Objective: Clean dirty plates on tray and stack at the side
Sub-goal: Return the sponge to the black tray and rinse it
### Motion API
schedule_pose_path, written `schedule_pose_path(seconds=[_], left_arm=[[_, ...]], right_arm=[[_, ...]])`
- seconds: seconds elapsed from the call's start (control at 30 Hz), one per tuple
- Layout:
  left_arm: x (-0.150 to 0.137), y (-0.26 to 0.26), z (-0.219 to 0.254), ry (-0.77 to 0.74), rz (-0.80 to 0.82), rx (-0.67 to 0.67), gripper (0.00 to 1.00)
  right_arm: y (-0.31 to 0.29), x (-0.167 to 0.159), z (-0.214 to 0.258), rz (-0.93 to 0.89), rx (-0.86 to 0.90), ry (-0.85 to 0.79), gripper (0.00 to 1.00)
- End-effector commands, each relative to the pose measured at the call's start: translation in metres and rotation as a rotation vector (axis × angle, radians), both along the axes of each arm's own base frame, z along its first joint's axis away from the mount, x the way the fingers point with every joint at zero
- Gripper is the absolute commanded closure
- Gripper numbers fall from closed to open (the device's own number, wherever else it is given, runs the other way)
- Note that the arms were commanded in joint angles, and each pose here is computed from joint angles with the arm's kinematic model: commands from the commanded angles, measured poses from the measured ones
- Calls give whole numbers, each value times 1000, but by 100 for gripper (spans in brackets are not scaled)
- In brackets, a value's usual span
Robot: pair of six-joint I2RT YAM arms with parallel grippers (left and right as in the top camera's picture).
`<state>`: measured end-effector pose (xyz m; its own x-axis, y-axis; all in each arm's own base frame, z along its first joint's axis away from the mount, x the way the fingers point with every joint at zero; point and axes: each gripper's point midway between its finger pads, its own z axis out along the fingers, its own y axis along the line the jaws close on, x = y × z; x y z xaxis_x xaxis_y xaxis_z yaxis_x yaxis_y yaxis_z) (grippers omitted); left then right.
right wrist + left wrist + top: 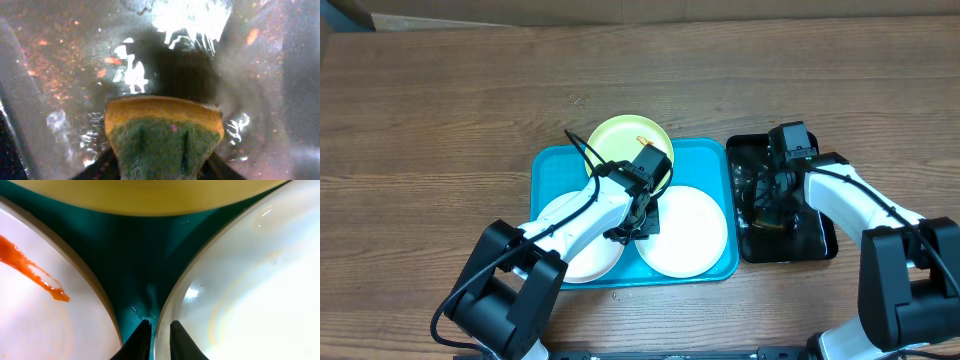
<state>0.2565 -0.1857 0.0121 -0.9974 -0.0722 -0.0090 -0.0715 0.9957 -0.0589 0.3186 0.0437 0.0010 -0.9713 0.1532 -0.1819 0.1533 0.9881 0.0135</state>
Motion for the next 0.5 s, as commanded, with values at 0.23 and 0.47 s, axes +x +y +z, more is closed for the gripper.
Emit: schedule_pose_path(seconds=[0.23, 0.47], left_arm=[[3, -1, 1, -4, -10, 0, 76], [4, -1, 1, -6, -9, -2, 76]], right_arm=[[7, -22, 25, 5, 31, 147, 37], [4, -44, 4, 3, 29, 198, 78]])
